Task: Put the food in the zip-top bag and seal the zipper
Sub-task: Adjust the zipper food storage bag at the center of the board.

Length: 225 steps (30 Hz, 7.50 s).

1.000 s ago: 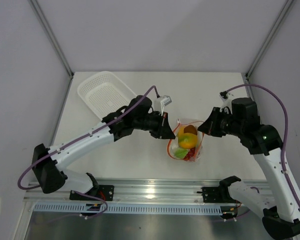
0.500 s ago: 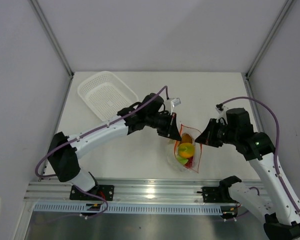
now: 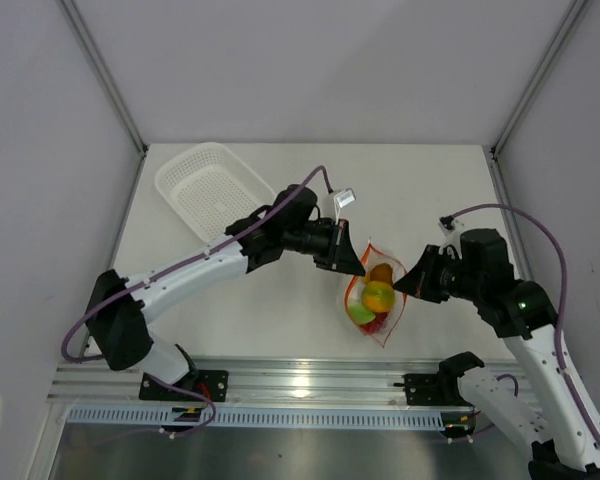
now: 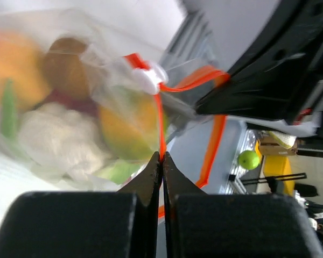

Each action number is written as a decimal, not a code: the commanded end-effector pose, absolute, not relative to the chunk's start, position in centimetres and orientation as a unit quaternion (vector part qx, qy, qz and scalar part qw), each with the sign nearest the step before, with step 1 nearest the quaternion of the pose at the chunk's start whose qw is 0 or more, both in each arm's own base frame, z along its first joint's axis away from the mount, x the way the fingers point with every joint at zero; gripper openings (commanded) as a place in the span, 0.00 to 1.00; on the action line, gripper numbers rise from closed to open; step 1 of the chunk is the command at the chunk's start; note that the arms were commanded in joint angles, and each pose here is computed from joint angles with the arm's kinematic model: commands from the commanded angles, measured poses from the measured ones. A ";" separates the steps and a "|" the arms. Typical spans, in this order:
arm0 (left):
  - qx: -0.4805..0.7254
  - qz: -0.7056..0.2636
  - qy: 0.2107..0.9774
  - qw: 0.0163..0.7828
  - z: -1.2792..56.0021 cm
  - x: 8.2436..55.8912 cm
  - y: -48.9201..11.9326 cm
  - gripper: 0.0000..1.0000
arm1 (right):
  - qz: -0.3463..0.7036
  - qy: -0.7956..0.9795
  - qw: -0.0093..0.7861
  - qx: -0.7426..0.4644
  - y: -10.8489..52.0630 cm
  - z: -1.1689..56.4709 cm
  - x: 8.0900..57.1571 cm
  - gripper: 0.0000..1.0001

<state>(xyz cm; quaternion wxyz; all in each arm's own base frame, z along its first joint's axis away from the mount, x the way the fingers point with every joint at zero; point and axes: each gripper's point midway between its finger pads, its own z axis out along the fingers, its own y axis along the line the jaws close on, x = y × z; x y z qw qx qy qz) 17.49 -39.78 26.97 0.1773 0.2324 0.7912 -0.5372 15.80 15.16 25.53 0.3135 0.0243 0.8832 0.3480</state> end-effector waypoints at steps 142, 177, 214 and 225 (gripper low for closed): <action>0.460 -0.534 0.698 0.127 25.0 12.4 -40.1 0.01 | 0.254 0.921 0.275 0.106 14.4 23.1 18.3 0.22; 0.488 -0.410 0.701 0.320 28.7 14.8 -44.7 0.99 | 0.246 0.897 0.321 0.176 12.8 27.0 18.9 0.00; 0.489 -0.401 0.729 0.262 21.0 11.8 -47.1 0.56 | 0.259 0.888 0.329 0.190 12.9 27.3 19.1 0.00; 0.503 -0.440 0.706 0.236 21.1 10.5 -45.0 0.01 | 0.213 0.902 0.352 0.134 11.8 25.9 19.5 0.55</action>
